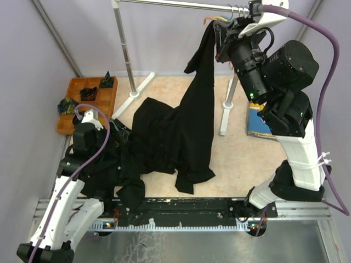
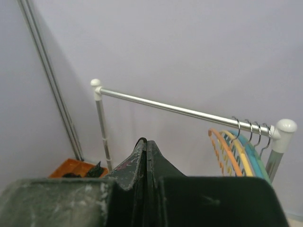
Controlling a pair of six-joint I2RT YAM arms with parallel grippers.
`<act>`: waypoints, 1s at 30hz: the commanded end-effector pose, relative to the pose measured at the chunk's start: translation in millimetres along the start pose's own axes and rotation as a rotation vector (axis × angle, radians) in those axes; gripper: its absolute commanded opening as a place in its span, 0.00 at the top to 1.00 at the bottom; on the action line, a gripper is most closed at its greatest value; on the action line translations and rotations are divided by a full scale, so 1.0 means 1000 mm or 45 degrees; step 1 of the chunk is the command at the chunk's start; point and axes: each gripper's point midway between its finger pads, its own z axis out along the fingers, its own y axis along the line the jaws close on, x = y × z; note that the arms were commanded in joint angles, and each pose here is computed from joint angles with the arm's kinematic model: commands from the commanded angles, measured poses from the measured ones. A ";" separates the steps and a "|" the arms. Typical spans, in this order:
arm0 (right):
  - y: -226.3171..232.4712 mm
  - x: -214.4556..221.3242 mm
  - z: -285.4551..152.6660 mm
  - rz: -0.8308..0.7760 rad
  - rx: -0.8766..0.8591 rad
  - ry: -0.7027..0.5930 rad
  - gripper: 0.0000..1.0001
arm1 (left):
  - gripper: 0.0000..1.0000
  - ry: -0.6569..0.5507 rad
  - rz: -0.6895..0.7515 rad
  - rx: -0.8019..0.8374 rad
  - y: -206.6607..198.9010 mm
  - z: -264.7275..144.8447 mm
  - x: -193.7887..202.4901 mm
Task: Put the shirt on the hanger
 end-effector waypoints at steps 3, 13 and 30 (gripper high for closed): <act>-0.031 0.050 -0.027 -0.169 0.116 0.238 1.00 | 0.01 0.013 0.025 0.043 -0.005 0.007 0.002; -0.090 0.235 -0.165 -0.171 0.397 0.920 0.19 | 0.01 0.093 0.021 -0.028 0.002 0.022 0.008; 0.089 0.437 -0.191 0.000 -0.341 1.327 0.05 | 0.01 0.146 0.021 -0.052 0.005 0.024 0.016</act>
